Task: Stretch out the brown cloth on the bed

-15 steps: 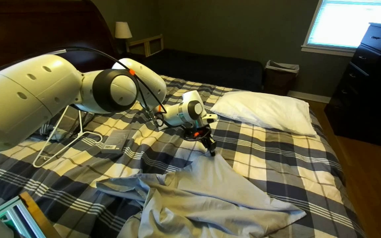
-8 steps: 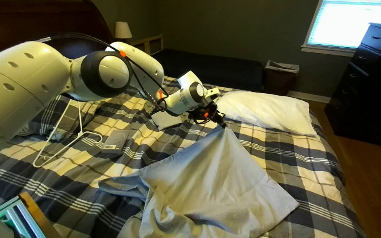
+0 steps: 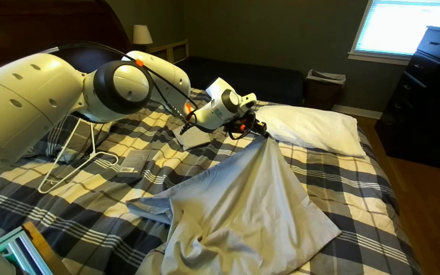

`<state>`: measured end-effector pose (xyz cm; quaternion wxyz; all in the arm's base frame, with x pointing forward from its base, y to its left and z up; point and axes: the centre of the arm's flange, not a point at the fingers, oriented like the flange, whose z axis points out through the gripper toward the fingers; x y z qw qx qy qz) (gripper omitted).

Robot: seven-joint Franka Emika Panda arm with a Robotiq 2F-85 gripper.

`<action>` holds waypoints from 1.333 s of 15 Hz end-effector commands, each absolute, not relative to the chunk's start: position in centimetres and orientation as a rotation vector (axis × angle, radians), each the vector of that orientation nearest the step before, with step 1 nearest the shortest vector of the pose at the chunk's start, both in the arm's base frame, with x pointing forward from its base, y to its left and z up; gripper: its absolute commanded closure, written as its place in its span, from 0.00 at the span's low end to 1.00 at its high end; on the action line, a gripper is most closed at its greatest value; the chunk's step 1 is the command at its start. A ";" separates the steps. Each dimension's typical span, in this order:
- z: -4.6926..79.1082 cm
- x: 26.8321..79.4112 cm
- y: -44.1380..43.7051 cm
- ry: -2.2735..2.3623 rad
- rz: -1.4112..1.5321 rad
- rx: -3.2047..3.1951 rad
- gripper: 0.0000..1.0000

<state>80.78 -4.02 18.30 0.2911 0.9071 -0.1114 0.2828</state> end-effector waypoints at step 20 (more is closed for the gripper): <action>22.7 90.3 -6.3 -0.208 1.220 2.129 0.50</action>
